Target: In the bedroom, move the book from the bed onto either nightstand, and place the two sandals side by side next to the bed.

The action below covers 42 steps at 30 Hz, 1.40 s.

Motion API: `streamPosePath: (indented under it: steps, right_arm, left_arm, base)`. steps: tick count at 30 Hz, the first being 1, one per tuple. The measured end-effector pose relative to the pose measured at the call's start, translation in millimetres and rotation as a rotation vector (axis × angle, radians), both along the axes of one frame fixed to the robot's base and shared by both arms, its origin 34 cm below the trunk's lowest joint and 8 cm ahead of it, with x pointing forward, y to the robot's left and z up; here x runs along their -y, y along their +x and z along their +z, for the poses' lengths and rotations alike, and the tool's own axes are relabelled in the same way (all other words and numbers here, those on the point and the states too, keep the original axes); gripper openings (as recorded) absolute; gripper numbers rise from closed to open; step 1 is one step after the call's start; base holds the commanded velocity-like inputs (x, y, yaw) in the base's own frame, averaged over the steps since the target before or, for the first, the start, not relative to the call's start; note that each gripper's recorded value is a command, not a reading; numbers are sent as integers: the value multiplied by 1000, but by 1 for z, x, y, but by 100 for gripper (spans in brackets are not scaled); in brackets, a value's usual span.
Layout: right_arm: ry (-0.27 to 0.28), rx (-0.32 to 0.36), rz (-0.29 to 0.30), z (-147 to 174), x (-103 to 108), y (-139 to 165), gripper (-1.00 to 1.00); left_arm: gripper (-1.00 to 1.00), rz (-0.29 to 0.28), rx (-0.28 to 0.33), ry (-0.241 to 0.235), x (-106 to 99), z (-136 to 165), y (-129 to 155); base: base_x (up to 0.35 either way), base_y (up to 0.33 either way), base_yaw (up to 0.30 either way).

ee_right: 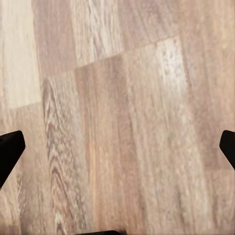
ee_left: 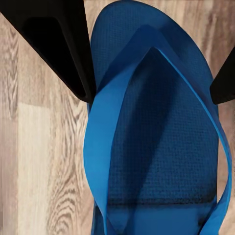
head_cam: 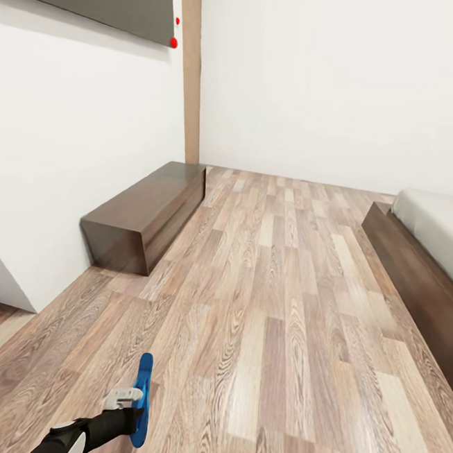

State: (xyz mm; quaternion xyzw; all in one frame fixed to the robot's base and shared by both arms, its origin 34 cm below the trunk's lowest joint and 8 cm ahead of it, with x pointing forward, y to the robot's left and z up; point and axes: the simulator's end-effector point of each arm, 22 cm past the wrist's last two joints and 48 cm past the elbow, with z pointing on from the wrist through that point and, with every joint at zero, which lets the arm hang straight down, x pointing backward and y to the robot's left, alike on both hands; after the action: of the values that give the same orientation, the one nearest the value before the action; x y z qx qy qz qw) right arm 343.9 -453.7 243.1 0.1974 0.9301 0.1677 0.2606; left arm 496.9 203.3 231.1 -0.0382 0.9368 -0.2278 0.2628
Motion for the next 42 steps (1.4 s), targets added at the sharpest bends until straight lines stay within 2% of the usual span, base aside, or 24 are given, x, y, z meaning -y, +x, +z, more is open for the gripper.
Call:
streamPosePath:
  steps: [9, 12, 13, 15, 21, 23, 25, 27, 28, 31, 42]
  right_arm:
    - [-14, 23, -4, 8, 3, 6, 100]
    - [-53, -15, -26, 0, 11, -4, 100]
    - [-74, -48, -34, -8, 12, -14, 100]
    - [-114, -113, -36, -25, 2, -32, 100]
    - [-174, -197, 10, -53, -47, -52, 100]
    - [-183, -213, 50, -60, -71, -57, 100]
    - [-212, -228, 131, -65, -89, -62, 100]
    - [-226, -211, 157, -64, -91, -58, 100]
    - [-247, -164, 168, -59, -91, -48, 100]
    - [-268, -111, 171, -52, -87, -35, 100]
    - [-276, -58, 161, -39, -85, -20, 100]
  left_arm:
    - [-100, -1, 22, -2, 4, 12, 5]
    - [-100, -1, 20, -11, 12, 14, 3]
    - [-100, -1, 20, -14, 14, 15, 3]
    - [-100, 5, 25, -9, 17, 17, 4]
    - [-100, 24, 38, 20, 14, 18, 4]
    - [-100, 27, 56, 25, 14, 21, 6]
    - [-100, 27, 69, 22, 18, 24, 7]
    - [-100, 25, 64, 18, 21, 23, 3]
    - [-100, 23, 58, 18, 23, 20, -1]
    - [-100, 18, 84, 20, 25, 26, 2]
    - [-100, 2, 133, 23, 30, 45, 12]
  base:
    - [0, 0, 0]
    - [0, 0, 0]
    - [0, 0, 0]
    - [0, 0, 0]
    - [0, 0, 0]
    - [0, 0, 0]
    - [0, 0, 0]
    - [0, 0, 0]
    - [0, 0, 0]
    - [0, 0, 0]
    - [0, 0, 0]
